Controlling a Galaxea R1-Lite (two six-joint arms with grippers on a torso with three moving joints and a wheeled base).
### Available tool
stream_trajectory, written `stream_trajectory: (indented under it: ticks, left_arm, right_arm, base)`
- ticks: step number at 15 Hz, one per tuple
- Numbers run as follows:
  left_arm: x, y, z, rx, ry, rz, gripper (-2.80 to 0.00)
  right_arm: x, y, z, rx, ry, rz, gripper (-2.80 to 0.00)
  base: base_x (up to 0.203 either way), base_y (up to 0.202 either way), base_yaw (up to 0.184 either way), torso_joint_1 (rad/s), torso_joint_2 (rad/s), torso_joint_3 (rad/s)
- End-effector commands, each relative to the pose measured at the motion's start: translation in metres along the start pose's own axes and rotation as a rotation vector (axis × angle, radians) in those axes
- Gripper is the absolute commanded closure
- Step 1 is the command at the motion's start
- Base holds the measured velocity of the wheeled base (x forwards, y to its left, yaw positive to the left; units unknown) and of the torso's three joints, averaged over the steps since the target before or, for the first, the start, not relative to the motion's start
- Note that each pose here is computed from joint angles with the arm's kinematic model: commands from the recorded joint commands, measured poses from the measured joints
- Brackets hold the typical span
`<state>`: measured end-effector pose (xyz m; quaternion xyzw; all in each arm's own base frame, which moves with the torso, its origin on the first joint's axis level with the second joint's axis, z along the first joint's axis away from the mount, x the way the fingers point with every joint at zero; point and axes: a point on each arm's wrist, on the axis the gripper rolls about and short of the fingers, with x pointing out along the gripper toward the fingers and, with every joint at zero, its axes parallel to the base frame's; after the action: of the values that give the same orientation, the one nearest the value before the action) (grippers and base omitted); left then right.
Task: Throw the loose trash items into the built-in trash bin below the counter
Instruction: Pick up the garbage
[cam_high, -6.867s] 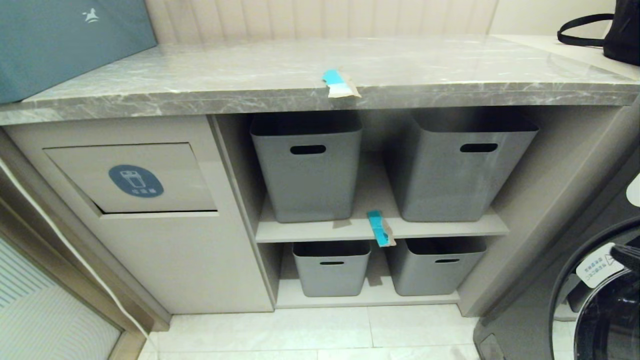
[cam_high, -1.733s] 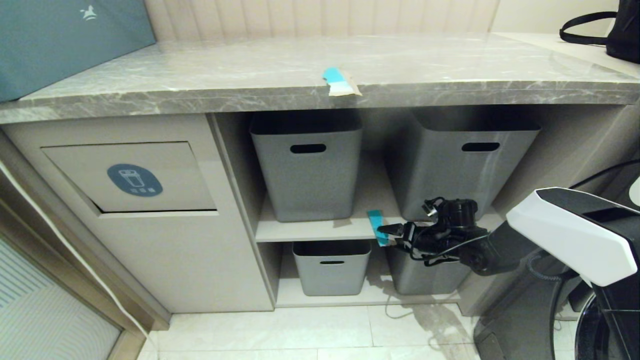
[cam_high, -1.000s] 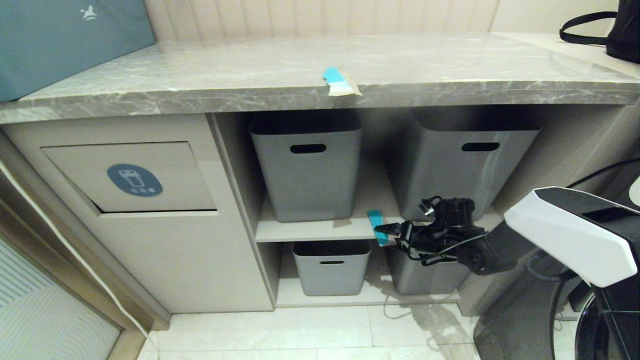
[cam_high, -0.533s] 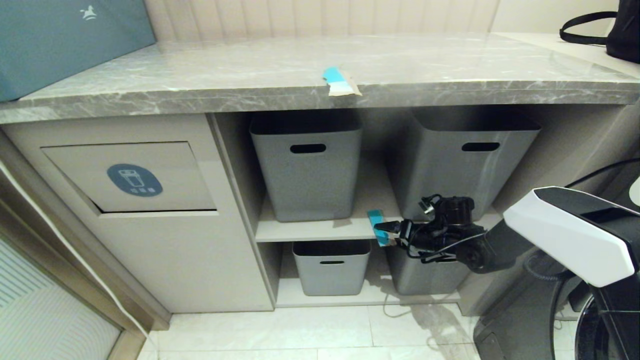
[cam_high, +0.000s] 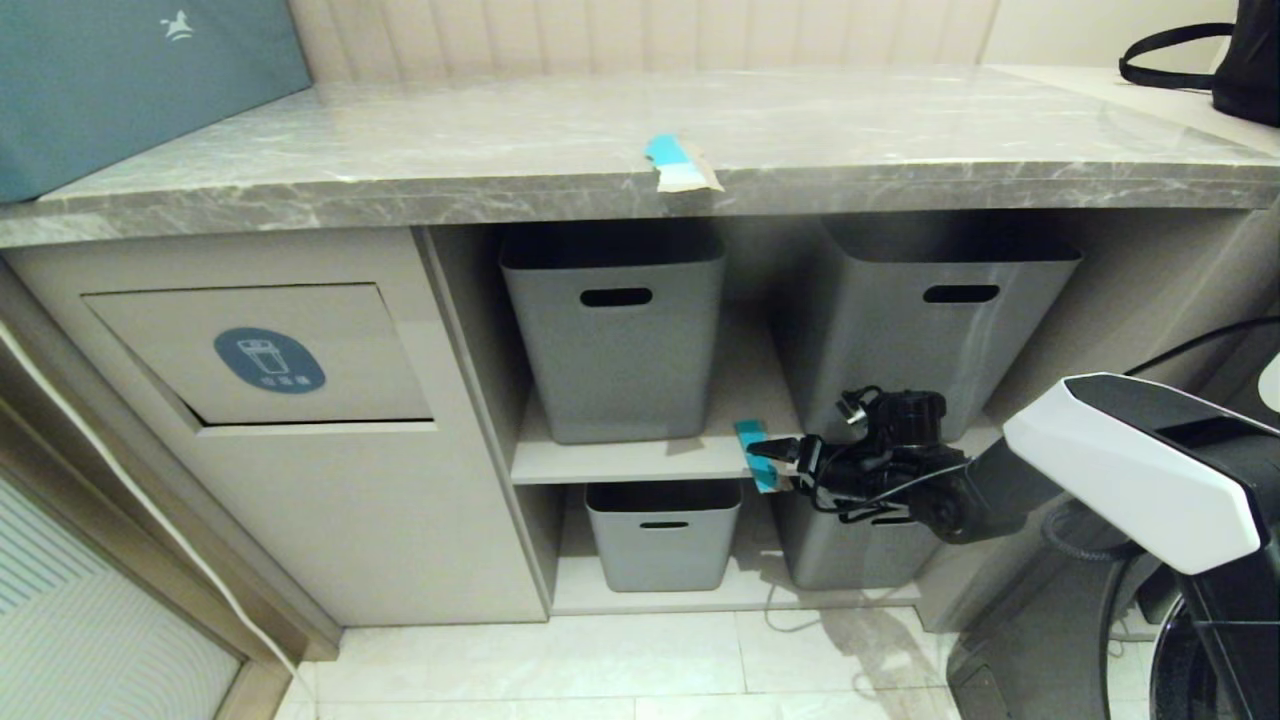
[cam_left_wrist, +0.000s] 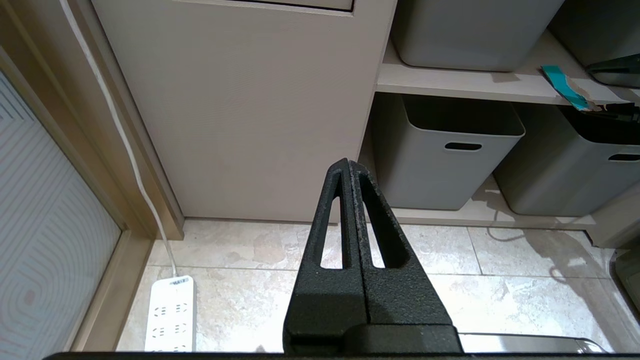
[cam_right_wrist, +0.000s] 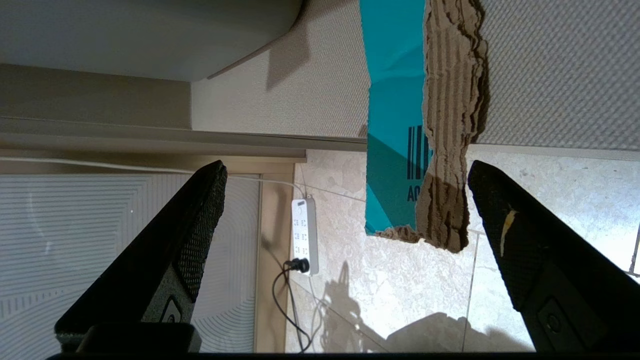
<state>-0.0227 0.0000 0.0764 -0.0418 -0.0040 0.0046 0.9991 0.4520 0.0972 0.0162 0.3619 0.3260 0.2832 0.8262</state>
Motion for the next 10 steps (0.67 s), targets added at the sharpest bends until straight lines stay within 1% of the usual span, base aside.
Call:
stream_trajectory:
  ticks: [1, 6, 10]
  left_arm:
    - [0.0002, 0.0001, -0.0008, -0.002, 0.003, 0.001, 0.00]
    - [0.0002, 0.0001, -0.0008, -0.001, 0.003, 0.001, 0.00]
    - [0.0002, 0.0001, -0.0008, -0.001, 0.003, 0.001, 0.00]
  right_arm:
    - [0.0006, -0.0004, -0.0003, 0.002, 0.002, 0.005, -2.80]
    - [0.0012, -0.0001, 0.0006, 0.003, -0.001, 0.005, -2.80]
    - [0.0012, 0.0015, 0.0026, 0.027, -0.007, 0.010, -2.80]
  base:
    - [0.000, 0.000, 0.000, 0.000, 0.00, 0.000]
    - [0.000, 0.000, 0.000, 0.000, 0.00, 0.000]
    - [0.000, 0.000, 0.000, 0.000, 0.00, 0.000]
